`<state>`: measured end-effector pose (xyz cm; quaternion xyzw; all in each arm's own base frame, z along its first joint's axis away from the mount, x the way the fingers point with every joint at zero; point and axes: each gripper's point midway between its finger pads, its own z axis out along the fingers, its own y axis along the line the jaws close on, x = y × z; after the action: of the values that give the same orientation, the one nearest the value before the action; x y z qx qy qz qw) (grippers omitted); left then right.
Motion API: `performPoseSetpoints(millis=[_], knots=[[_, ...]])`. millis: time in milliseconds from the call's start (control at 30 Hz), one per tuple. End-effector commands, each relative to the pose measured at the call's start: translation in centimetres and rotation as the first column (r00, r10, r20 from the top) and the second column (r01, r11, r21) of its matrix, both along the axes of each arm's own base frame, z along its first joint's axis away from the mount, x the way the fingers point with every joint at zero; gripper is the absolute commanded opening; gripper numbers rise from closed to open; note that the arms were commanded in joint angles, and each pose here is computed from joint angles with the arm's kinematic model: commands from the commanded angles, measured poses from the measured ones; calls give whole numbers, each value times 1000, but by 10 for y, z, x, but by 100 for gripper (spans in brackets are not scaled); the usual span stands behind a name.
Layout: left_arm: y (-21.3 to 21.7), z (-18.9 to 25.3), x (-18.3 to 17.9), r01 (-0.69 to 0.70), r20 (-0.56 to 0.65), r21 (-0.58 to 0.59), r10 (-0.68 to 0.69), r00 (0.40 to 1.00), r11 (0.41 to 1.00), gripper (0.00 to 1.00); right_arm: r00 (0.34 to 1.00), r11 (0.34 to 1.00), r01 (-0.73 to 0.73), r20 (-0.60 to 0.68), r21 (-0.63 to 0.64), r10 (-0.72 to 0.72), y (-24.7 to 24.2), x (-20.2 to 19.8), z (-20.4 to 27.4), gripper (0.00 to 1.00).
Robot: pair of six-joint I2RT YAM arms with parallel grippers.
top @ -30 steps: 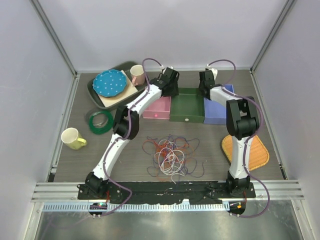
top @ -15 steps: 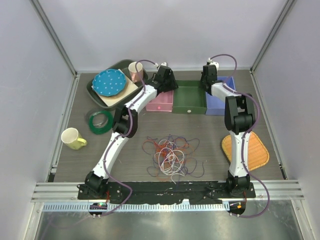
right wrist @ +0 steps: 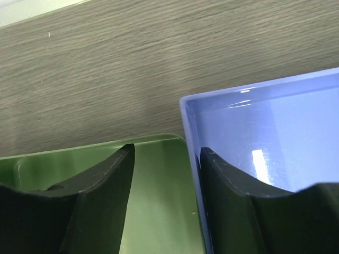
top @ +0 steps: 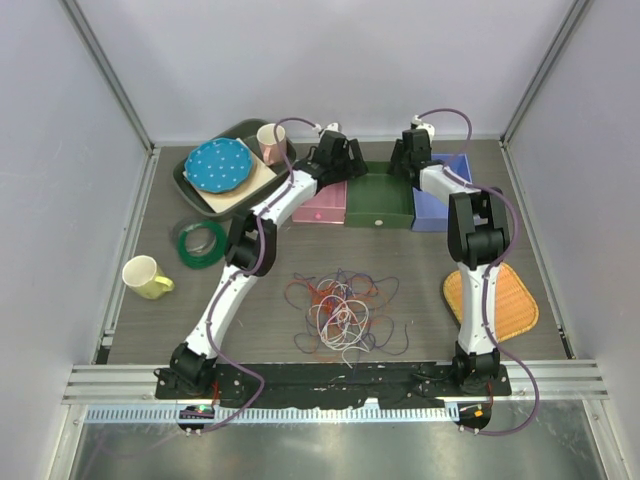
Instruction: Untangle the cables
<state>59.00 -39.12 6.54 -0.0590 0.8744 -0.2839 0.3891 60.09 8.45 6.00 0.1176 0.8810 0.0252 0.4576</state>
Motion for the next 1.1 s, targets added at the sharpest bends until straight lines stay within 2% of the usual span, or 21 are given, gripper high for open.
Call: performPoseSetpoints(millis=[0,33,100,133,467,533,567,600,667,700,733,767,800,833,867,900,933,967,1000,1033,1067], knots=[[1,94,5,-21,159,-39,27,987,999,83,999,999,-8,38,31,7,13,-9,47,64],[1,104,3,-19,168,-43,26,985,999,86,999,1000,2,41,30,-3,11,-11,51,68],[4,112,0,-20,168,-33,25,985,999,91,999,1000,4,53,30,-5,10,-14,61,94],[4,113,-3,-18,166,-25,22,986,1000,100,998,999,-1,62,33,-1,10,-18,68,94],[0,161,-45,36,167,12,-37,985,999,100,993,998,4,119,55,-11,3,-54,127,98],[5,177,-59,33,174,44,-41,984,998,100,995,996,-47,93,74,40,11,-73,128,98],[8,182,-63,28,180,58,-38,983,998,100,991,994,-73,118,87,62,15,-84,147,98],[16,210,-73,23,220,57,-35,975,998,100,993,993,-91,88,77,84,19,-101,139,98],[34,196,-89,-2,186,127,-22,982,992,100,989,991,-130,81,28,127,43,-129,137,98],[50,231,-105,-24,226,114,-2,974,993,100,985,988,-157,71,0,156,52,-155,135,99],[65,196,-120,-34,160,184,4,987,982,100,975,977,-213,63,-29,215,76,-175,131,99],[79,201,-131,-59,174,201,23,984,978,100,968,971,-238,67,-38,240,87,-191,129,98],[99,153,-154,-57,96,281,31,995,958,100,958,960,-277,63,-27,278,93,-213,120,98],[111,190,-174,-88,171,211,51,984,973,100,931,934,-357,73,-13,357,116,-233,119,98],[119,182,-190,-79,166,208,44,985,975,100,894,897,-442,95,28,438,136,-249,118,96],[131,132,-220,-25,74,243,7,997,970,100,868,869,-492,93,45,487,141,-272,110,95],[141,160,-242,-35,133,165,12,991,986,100,841,841,-538,99,62,531,151,-287,107,95],[145,151,-258,-28,112,131,13,994,991,100,785,779,-620,108,99,611,170,-310,105,95],[154,110,-289,21,36,128,-26,999,991,100,762,754,-647,82,111,642,171,-327,91,95],[156,125,-303,35,81,49,-39,996,998,100,757,746,-654,98,126,646,170,-336,95,94],[157,119,-317,40,62,-9,-39,997,999,100,754,742,-657,90,135,651,170,-345,92,94]])
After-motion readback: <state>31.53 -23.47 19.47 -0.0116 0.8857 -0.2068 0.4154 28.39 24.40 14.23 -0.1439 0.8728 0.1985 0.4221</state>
